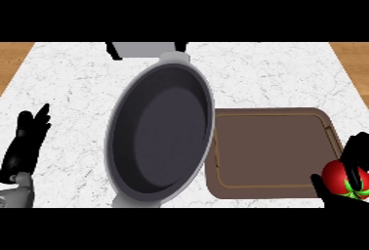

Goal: Pick the tomato from the tray and place it in the pot

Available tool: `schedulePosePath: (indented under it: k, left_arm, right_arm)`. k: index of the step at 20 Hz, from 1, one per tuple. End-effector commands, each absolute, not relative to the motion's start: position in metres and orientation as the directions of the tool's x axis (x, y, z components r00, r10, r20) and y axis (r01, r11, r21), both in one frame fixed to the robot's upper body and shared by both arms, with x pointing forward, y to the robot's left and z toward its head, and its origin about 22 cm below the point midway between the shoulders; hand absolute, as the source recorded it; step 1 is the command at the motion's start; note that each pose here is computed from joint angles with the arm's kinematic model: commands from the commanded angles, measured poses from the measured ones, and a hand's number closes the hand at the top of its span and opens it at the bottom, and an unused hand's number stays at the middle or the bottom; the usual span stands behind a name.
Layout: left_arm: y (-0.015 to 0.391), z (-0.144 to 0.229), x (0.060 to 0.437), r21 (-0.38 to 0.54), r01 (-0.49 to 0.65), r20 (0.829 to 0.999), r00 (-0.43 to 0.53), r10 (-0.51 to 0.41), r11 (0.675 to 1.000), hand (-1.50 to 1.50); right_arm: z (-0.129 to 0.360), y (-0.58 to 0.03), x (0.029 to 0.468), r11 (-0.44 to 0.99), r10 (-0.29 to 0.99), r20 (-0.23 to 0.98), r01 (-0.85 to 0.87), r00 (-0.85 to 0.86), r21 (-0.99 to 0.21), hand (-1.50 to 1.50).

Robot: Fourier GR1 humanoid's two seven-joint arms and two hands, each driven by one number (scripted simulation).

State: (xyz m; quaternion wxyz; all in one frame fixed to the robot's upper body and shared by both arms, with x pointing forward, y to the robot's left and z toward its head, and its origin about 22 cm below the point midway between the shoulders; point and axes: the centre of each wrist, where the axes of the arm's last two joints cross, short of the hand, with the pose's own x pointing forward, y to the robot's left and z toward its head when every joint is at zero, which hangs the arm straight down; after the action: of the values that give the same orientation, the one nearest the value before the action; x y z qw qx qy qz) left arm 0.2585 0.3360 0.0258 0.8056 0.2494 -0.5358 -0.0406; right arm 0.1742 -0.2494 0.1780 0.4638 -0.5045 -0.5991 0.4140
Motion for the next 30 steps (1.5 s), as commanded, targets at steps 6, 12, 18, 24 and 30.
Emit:
schedulePosePath:
  k: [6,12,18,24,30]
  left_arm:
    - [0.340,0.029,0.260,0.447,-0.188,0.840,0.423,-0.339,0.874,0.00]
    - [0.336,0.029,0.273,0.465,-0.177,0.832,0.422,-0.360,0.867,0.00]
    - [0.316,0.038,0.270,0.448,-0.174,0.844,0.404,-0.352,0.877,0.00]
    - [0.328,0.022,0.263,0.443,-0.175,0.847,0.402,-0.347,0.879,0.00]
    - [0.333,0.031,0.269,0.458,-0.177,0.841,0.402,-0.361,0.871,0.00]
  right_arm:
    - [0.246,-0.212,0.138,0.357,0.920,0.223,0.453,-0.324,-0.817,1.50]
    - [0.278,-0.153,0.164,0.361,0.903,0.215,0.385,-0.371,-0.850,1.50]
    - [0.303,-0.077,0.189,0.363,0.907,0.266,0.284,-0.327,-0.888,1.50]
    - [0.296,-0.035,0.227,0.362,0.913,0.306,0.189,-0.271,-0.913,1.50]
    - [0.277,0.001,0.255,0.330,0.920,0.305,0.067,-0.246,-0.941,1.50]
